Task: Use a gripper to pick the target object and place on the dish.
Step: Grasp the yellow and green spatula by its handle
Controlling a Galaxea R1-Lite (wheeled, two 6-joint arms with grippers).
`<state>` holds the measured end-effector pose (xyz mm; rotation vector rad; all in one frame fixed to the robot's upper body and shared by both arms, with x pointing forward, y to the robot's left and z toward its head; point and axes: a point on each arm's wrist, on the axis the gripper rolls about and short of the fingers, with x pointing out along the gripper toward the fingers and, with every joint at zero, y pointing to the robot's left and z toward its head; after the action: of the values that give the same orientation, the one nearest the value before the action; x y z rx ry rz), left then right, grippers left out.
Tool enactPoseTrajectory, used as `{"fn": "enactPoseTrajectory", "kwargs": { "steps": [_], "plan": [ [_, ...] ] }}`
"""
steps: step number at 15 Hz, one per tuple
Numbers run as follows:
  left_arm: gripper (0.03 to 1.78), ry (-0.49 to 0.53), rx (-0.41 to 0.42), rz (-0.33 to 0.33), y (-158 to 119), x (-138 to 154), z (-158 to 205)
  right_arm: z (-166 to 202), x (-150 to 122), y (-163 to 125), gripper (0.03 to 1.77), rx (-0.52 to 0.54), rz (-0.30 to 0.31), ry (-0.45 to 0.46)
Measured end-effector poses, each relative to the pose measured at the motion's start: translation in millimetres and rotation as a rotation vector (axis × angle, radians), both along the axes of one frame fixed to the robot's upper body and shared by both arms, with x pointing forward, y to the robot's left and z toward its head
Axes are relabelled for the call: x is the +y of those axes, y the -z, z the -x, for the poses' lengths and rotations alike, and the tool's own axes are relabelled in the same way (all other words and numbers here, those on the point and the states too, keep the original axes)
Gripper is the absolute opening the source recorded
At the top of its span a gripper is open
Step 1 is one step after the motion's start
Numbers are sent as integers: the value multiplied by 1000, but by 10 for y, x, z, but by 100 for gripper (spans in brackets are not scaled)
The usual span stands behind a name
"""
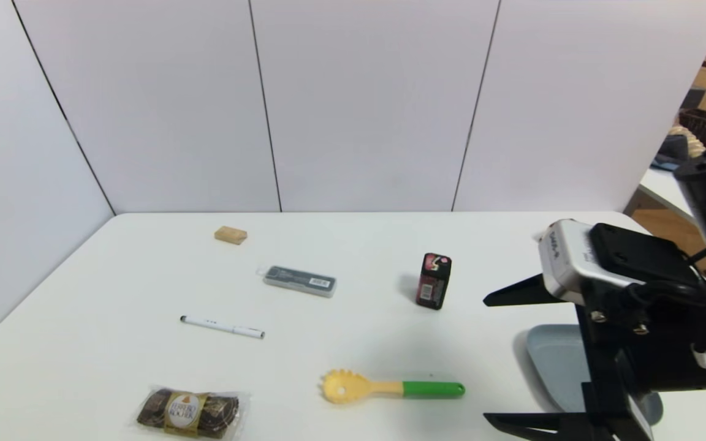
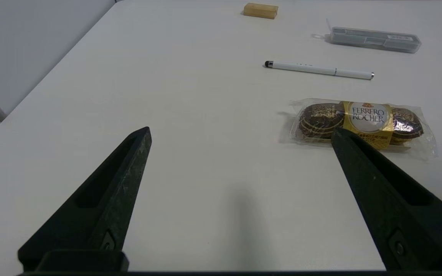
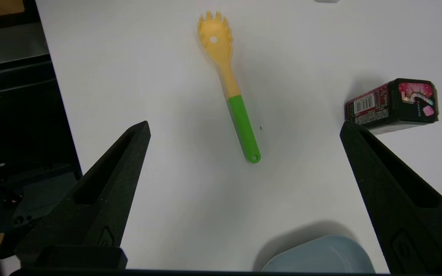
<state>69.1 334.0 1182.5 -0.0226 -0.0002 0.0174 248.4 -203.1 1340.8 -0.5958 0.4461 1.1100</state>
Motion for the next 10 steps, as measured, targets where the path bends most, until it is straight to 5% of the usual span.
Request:
{"fn": "enactPoseTrajectory", "kwargs": {
  "steps": [10],
  "plan": [
    [169, 0, 0, 0, 0, 0, 0, -402, 425, 530, 171, 141, 111, -42]
  ]
}}
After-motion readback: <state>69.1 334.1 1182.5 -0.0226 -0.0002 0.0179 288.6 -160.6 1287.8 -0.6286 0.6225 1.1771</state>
